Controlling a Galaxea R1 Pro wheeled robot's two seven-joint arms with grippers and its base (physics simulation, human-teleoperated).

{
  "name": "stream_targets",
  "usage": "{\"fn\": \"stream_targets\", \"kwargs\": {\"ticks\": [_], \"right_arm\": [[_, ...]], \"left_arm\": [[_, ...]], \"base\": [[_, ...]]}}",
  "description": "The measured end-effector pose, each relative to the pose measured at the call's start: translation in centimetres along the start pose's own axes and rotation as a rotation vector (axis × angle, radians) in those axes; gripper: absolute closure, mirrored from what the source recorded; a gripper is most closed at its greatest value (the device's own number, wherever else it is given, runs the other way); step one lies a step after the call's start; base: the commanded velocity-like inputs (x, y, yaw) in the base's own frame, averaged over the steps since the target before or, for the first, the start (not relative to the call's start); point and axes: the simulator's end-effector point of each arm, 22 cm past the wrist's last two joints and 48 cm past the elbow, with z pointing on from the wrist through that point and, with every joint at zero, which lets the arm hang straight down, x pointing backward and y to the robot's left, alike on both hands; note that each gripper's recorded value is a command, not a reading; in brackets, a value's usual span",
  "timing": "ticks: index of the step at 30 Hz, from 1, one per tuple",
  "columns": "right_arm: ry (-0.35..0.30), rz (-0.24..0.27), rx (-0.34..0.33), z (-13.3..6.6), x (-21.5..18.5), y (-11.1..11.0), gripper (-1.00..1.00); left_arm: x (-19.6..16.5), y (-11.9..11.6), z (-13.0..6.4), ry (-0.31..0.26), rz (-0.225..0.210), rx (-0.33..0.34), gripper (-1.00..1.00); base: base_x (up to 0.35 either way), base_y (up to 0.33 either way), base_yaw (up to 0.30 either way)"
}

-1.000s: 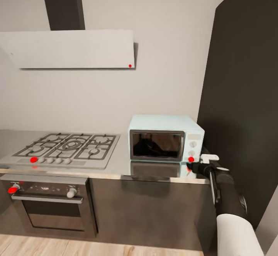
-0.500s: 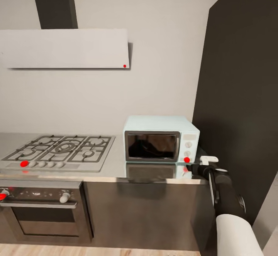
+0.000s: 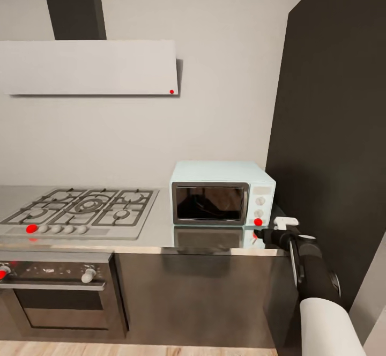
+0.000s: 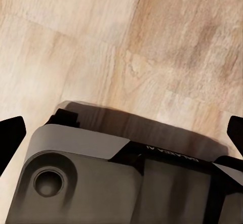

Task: In the kitchen, take the popcorn bag from the countertop, put it into the microwave, and heat it until the popcorn is cooked so the cooked popcorn ends up inside the bag.

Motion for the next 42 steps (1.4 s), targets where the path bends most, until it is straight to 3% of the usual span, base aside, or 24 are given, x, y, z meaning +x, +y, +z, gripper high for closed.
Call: {"fn": "stream_targets", "kwargs": {"ticks": [14, 23, 24, 42], "right_arm": [[0.018, -0.011, 0.034, 0.0, 0.6, -2.3, -1.0], [0.021, -0.018, 0.047, -0.1, 0.6, -3.1, -1.0], [0.021, -0.018, 0.048, -0.1, 0.6, -3.1, 1.0], [0.025, -0.022, 0.053, 0.0, 0.8, -2.6, 1.0]], "left_arm": [[0.0, 0.2, 0.0, -0.001, -0.003, -0.003, -1.0], [-0.1, 0.2, 0.0, -0.001, -0.009, -0.003, -1.0], [-0.1, 0.2, 0.0, -0.001, -0.009, -0.003, -1.0], [0.0, 0.1, 0.0, -0.001, -0.013, -0.002, -1.0]], "base": [[0.183, 0.0, 0.0], [0.012, 0.0, 0.0], [0.0, 0.0, 0.0], [0.0, 0.0, 0.0]]}}
